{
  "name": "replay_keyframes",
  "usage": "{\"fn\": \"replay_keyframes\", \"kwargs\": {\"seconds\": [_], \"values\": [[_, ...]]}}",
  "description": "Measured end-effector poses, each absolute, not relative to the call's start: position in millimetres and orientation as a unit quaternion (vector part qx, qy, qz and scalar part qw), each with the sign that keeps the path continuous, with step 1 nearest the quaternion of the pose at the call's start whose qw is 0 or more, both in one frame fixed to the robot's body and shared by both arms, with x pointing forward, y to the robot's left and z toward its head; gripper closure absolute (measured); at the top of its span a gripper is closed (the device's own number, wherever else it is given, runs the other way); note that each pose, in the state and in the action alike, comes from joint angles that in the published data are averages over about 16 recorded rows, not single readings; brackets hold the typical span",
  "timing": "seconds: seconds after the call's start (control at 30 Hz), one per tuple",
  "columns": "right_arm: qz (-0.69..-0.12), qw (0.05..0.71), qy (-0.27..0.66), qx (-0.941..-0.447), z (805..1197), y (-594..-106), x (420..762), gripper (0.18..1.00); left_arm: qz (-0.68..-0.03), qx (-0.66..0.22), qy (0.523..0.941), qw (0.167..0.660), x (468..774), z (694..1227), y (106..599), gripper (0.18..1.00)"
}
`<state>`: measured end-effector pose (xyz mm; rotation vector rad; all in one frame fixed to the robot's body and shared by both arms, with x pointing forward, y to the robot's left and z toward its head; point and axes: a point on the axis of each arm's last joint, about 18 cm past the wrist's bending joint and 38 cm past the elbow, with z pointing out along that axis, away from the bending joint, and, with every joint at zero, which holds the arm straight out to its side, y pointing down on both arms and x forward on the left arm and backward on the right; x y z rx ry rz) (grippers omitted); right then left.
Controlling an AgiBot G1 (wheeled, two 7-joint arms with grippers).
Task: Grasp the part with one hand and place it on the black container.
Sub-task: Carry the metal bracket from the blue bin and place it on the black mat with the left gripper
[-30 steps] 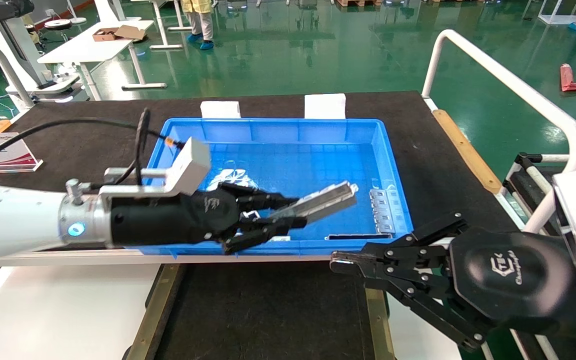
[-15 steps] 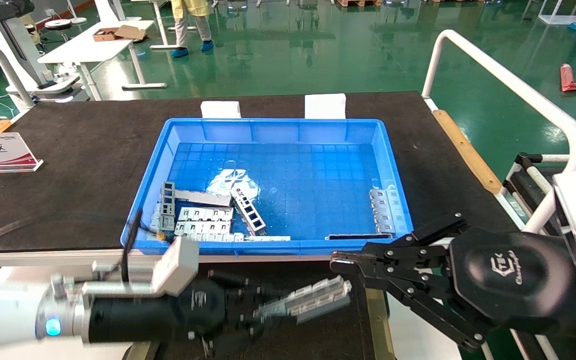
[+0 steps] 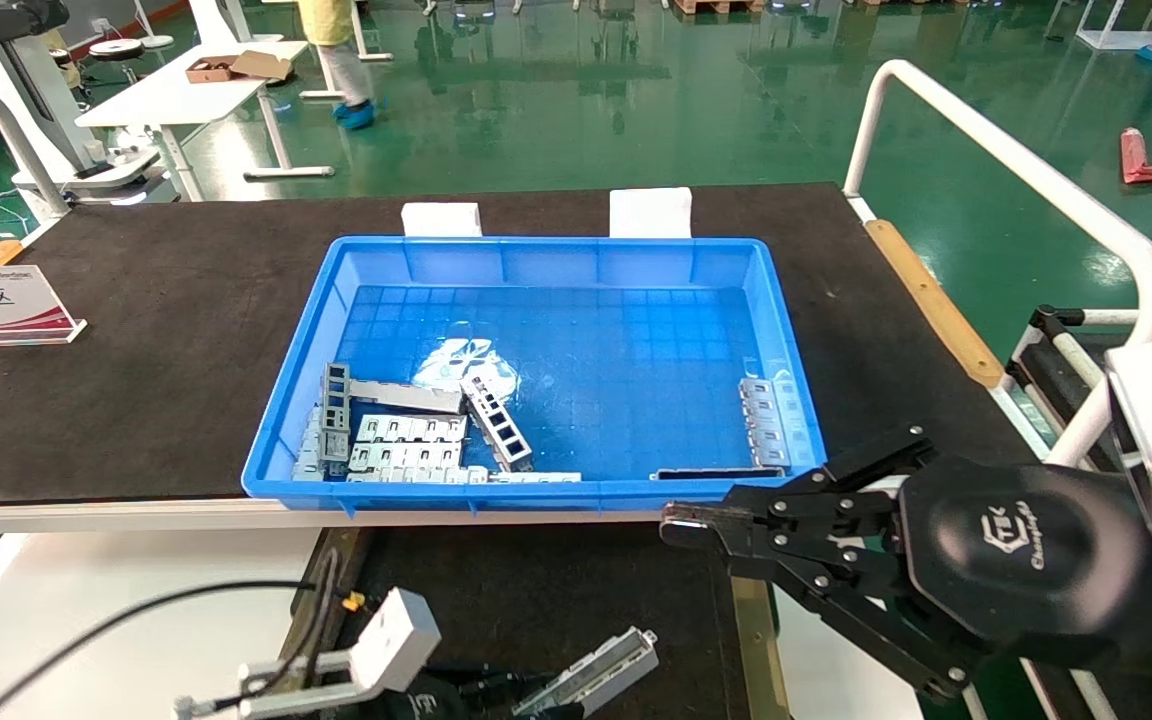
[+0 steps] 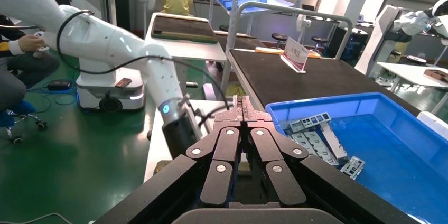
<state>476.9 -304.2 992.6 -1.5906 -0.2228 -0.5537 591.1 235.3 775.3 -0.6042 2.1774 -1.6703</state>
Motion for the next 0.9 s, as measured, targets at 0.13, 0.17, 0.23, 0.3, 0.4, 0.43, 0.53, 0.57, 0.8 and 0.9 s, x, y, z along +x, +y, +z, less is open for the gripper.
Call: {"fn": "replay_keyframes", "kwargs": {"seconds": [0.13, 0.17, 0.23, 0.3, 0.4, 0.43, 0.53, 0.57, 0.8, 0.9], "values": [[-0.245, 0.66, -0.098, -0.703, 992.6, -304.2, 476.9, 0.988, -0.585, -0.265, 0.748, 0.166, 593.7, 754.9, 228.9, 0.823], [-0.245, 0.66, -0.098, -0.703, 992.6, -304.2, 476.9, 0.988, -0.585, -0.277, 0.744, 0.166, 594.7, 750.4, 227.3, 0.823], [-0.245, 0.66, -0.098, -0.703, 992.6, -304.2, 476.9, 0.988, -0.586, -0.302, 0.733, 0.168, 596.9, 741.5, 224.4, 0.823], [-0.245, 0.66, -0.098, -0.703, 992.6, -304.2, 476.9, 0.988, -0.586, -0.327, 0.722, 0.169, 599.8, 733.6, 221.7, 0.823], [-0.245, 0.66, -0.098, -0.703, 992.6, -304.2, 476.9, 0.988, -0.588, -0.362, 0.702, 0.173, 605.1, 723.3, 217.6, 0.823], [-0.245, 0.66, -0.098, -0.703, 992.6, -304.2, 476.9, 0.988, -0.589, -0.373, 0.695, 0.175, 607.1, 720.4, 216.1, 0.823], [-0.245, 0.66, -0.098, -0.703, 992.6, -304.2, 476.9, 0.988, -0.593, -0.403, 0.673, 0.179, 613.9, 713.4, 211.6, 0.823], [-0.245, 0.66, -0.098, -0.703, 992.6, -304.2, 476.9, 0.988, -0.594, -0.412, 0.666, 0.181, 616.3, 711.6, 210.0, 0.823], [-0.245, 0.66, -0.098, -0.703, 992.6, -304.2, 476.9, 0.988, -0.603, -0.461, 0.621, 0.195, 635.0, 703.6, 196.6, 0.823], [-0.245, 0.66, -0.098, -0.703, 992.6, -304.2, 476.9, 0.988, -0.607, -0.478, 0.603, 0.198, 642.9, 701.6, 190.5, 0.823]]}}
